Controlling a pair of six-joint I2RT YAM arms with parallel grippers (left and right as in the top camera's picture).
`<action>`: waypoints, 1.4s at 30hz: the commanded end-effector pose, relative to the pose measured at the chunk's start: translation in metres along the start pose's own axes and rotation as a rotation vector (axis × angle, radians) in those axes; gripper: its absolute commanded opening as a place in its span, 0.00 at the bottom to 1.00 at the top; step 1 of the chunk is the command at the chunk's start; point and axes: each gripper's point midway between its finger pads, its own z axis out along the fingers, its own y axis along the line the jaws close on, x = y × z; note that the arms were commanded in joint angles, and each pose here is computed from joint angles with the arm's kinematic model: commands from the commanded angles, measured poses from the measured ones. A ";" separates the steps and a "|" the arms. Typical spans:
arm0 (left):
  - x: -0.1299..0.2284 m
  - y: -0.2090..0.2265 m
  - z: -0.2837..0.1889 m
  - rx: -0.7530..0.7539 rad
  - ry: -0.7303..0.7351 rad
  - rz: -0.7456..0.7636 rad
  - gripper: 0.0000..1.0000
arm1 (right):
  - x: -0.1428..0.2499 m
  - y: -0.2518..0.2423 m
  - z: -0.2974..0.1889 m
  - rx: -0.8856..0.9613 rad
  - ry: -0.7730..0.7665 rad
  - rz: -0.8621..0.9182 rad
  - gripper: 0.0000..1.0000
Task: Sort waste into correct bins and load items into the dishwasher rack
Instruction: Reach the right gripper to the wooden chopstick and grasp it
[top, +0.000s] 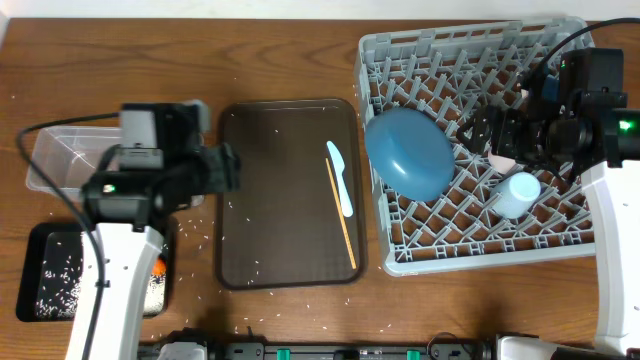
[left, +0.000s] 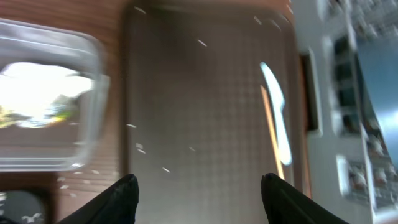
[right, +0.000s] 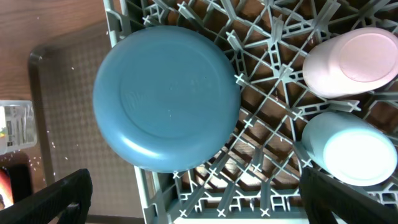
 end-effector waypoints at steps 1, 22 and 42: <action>0.014 -0.012 0.011 -0.011 0.065 0.084 0.63 | 0.002 0.008 0.002 -0.025 0.010 0.012 0.98; 0.004 0.081 -0.102 -0.333 -0.198 -0.315 0.82 | 0.085 0.175 0.124 0.057 0.096 -0.531 0.70; 0.014 0.097 -0.087 -0.376 -0.097 -0.360 0.98 | 0.169 0.166 0.228 0.120 0.422 -0.439 0.48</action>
